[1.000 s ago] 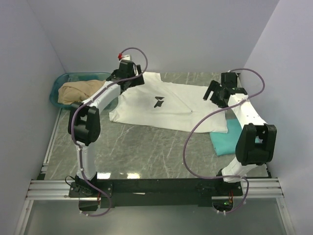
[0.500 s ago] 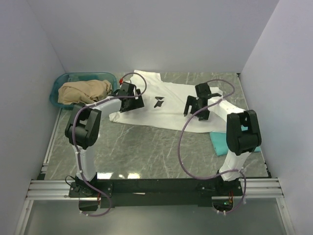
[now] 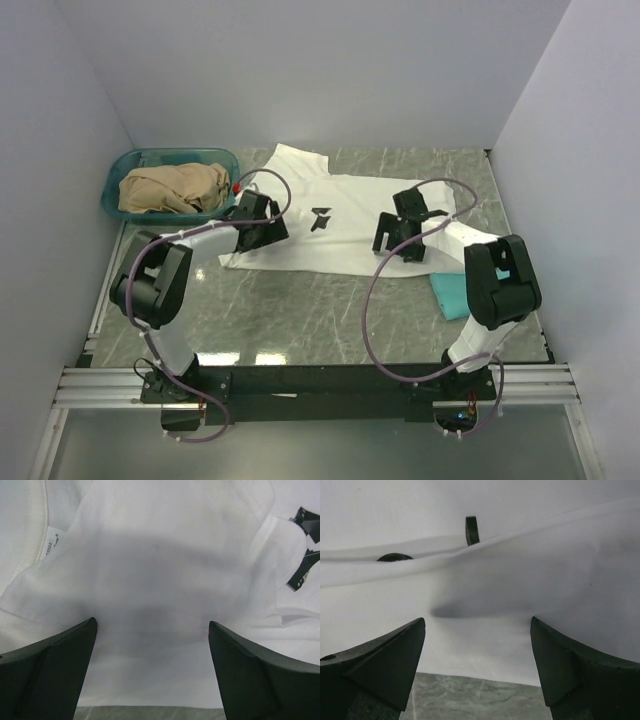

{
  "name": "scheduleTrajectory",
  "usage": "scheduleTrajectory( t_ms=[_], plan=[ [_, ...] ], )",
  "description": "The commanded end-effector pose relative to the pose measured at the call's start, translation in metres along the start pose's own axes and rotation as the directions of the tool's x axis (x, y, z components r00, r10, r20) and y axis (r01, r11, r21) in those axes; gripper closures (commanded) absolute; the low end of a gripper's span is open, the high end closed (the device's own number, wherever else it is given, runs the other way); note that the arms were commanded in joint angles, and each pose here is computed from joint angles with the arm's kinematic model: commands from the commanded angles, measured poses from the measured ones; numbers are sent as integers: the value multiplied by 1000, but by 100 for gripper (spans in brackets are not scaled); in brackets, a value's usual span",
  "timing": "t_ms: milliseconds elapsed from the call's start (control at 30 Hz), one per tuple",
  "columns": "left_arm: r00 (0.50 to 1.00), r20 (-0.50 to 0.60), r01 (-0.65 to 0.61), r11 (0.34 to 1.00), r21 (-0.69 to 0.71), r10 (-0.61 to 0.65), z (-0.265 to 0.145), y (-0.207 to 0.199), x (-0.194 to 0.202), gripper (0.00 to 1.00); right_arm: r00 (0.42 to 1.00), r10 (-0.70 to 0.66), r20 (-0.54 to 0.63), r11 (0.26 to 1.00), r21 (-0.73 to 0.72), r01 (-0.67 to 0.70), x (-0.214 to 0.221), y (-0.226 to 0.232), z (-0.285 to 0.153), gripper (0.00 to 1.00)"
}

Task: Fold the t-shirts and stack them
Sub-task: Fold the tshirt

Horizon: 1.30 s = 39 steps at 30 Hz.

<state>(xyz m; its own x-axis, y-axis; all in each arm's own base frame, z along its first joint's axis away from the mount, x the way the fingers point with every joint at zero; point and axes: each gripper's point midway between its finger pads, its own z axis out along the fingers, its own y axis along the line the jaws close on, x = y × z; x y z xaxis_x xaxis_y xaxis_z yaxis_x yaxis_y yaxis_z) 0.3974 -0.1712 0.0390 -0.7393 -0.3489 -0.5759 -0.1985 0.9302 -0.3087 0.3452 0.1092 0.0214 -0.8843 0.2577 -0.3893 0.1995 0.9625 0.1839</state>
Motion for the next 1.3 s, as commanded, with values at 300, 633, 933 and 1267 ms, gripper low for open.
scheduleTrajectory(
  t_ms=[300,633,933,1267],
  plan=[
    [995,16,99,991,-86,-98,-67,48,54,1,993,31,-113,997,67,-24,89,-38,-27,7],
    [992,84,99,995,-21,-97,-106,29,35,1,999,13,48,1000,-5,-13,50,-23,-70,7],
    [987,150,54,999,1,-54,-100,-5,-9,1,979,19,202,994,-113,4,-4,8,-120,6],
    [999,43,28,993,-117,-23,-53,13,25,1,956,65,285,995,-88,-41,-8,-13,-143,5]
  ],
)
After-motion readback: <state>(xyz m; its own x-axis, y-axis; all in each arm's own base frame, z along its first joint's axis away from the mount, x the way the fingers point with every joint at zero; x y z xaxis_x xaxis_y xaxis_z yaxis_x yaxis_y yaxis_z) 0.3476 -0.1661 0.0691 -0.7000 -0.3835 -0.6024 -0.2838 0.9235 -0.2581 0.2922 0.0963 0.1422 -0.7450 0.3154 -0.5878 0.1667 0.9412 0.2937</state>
